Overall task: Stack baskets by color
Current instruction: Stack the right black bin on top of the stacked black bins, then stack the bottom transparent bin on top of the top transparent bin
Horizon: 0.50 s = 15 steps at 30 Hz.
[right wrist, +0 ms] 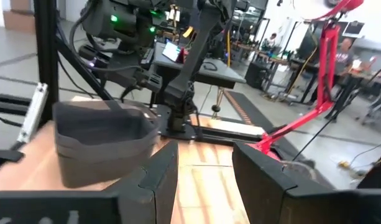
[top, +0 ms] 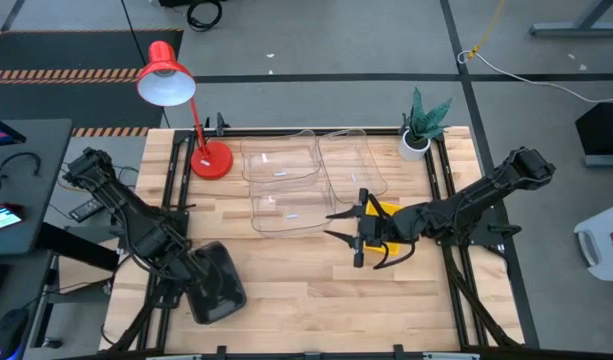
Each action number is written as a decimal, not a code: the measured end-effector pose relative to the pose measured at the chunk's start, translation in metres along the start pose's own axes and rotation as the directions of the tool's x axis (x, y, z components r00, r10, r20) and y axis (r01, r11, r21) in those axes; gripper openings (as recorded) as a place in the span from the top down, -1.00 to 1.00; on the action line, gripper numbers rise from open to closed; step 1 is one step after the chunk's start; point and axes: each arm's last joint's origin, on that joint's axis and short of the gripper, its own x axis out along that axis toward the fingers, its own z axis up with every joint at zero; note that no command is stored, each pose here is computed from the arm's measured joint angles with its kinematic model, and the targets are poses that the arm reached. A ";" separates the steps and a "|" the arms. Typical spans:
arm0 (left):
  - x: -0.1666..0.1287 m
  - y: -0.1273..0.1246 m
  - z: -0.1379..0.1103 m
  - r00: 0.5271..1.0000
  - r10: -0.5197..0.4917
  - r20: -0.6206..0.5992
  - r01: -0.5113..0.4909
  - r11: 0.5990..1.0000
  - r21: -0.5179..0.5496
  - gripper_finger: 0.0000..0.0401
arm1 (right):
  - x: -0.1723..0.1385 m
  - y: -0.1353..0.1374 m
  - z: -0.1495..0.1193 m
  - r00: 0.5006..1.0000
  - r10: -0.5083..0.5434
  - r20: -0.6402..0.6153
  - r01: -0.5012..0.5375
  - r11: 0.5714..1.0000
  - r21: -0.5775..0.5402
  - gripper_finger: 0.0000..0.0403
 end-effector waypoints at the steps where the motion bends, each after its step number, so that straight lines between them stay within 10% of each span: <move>1: 0.000 0.000 0.000 1.000 -0.005 -0.004 0.005 0.999 -0.032 -0.05 | 0.000 -0.001 0.000 1.000 -0.004 0.000 0.004 1.000 -0.018 0.22; 15: -0.001 -0.008 0.013 0.967 0.047 0.252 0.009 0.976 -0.219 0.22 | 0.013 -0.023 -0.006 0.999 0.050 -0.002 -0.050 0.997 -0.060 0.22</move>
